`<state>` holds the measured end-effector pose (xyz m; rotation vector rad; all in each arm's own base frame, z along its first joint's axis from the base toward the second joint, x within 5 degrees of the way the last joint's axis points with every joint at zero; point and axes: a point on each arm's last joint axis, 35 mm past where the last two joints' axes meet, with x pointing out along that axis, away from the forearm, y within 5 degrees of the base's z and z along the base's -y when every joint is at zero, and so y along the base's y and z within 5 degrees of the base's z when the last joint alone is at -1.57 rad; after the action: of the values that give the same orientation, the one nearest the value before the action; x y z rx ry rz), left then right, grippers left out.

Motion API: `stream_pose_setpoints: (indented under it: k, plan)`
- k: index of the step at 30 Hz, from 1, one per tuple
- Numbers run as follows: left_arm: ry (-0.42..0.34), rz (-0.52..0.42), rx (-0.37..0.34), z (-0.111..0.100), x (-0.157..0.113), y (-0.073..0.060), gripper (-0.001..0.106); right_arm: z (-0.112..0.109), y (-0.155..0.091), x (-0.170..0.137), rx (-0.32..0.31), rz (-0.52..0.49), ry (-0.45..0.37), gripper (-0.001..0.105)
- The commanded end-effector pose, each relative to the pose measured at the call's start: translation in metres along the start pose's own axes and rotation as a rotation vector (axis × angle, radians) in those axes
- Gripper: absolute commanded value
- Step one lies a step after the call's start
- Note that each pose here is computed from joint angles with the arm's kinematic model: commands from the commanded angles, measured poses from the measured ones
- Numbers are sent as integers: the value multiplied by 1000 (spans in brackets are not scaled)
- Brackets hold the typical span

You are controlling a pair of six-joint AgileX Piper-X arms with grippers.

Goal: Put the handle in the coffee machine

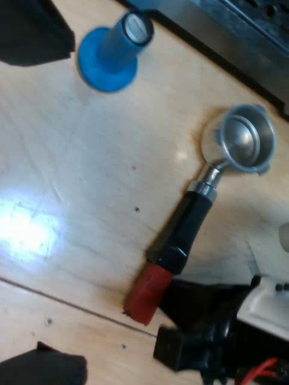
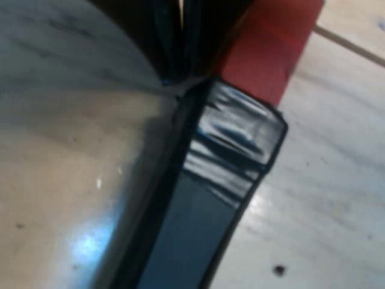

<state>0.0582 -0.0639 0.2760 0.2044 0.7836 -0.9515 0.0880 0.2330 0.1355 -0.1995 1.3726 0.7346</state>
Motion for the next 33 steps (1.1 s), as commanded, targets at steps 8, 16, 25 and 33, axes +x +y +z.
stream_pose_setpoints:
  k: [8,16,25,33]
  plan:
    - [-2,40,0,4,-8,2,98,-1,27,23,88,55,-107,0]
    - [-7,40,1,6,-12,0,98,22,43,27,132,117,-246,0]
    - [7,39,-3,4,-12,0,98,46,56,32,155,77,-415,0]
    - [29,38,-9,2,-12,0,98,47,57,32,81,70,-424,0]
